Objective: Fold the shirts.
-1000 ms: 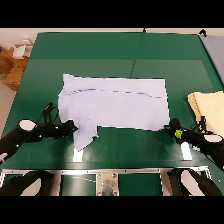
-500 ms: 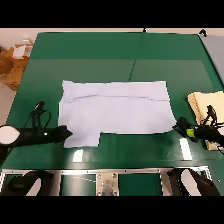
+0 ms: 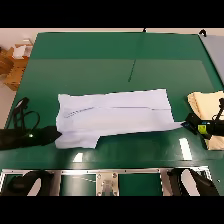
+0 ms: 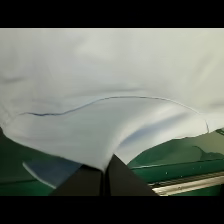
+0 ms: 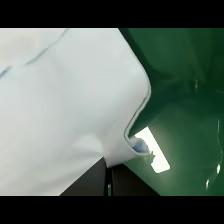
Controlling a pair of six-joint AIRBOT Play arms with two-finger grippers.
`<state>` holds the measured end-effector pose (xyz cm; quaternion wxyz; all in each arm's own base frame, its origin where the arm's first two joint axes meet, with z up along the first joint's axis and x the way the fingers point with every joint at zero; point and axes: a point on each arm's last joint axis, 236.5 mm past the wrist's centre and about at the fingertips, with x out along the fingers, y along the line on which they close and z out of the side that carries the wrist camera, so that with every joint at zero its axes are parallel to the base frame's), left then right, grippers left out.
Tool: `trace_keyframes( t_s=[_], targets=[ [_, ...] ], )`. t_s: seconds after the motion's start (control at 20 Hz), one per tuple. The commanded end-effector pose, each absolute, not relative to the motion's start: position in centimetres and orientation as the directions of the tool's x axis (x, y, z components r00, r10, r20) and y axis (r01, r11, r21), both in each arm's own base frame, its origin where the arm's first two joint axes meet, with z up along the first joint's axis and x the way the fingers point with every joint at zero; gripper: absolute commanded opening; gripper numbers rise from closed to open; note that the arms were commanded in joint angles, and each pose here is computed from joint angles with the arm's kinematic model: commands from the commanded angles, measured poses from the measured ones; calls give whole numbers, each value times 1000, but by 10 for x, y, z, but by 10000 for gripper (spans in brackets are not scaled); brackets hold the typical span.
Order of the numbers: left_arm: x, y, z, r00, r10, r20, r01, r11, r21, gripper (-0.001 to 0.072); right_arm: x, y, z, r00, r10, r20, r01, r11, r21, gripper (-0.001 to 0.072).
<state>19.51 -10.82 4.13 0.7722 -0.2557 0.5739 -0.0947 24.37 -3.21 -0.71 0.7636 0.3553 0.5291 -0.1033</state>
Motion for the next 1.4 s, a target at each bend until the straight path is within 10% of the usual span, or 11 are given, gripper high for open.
trace_keyframes(
  t_s=[0.0, 0.55, 0.6, 0.7, 0.75, 1.35],
  targets=[
    [239, -107, 44, 313, -429, -848, -95, 874, -477, 24, 288, -20, 19, 474, 273, -837, 463, 732, 500, 12],
    [425, -101, 13, 341, -376, -862, -2, 916, -400, 26, 459, -15, -41, 404, 344, -847, 415, 756, 506, 15],
    [440, -100, 0, 355, -369, -859, -17, 916, -400, 28, 474, -13, -55, 403, 354, -844, 423, 746, 515, 60],
    [472, -98, -17, 410, -356, -839, -44, 912, -409, 378, 502, -10, -78, 409, 384, -828, 444, 709, 548, 377],
    [485, -94, -18, 449, -342, -826, -48, 913, -404, 429, 510, -13, -84, 395, 398, -828, 445, 705, 551, 477],
    [476, -46, 26, 379, -350, -857, -85, 909, -409, 429, 437, -66, -90, 106, 602, -791, 200, 766, 610, 481]
  ],
)
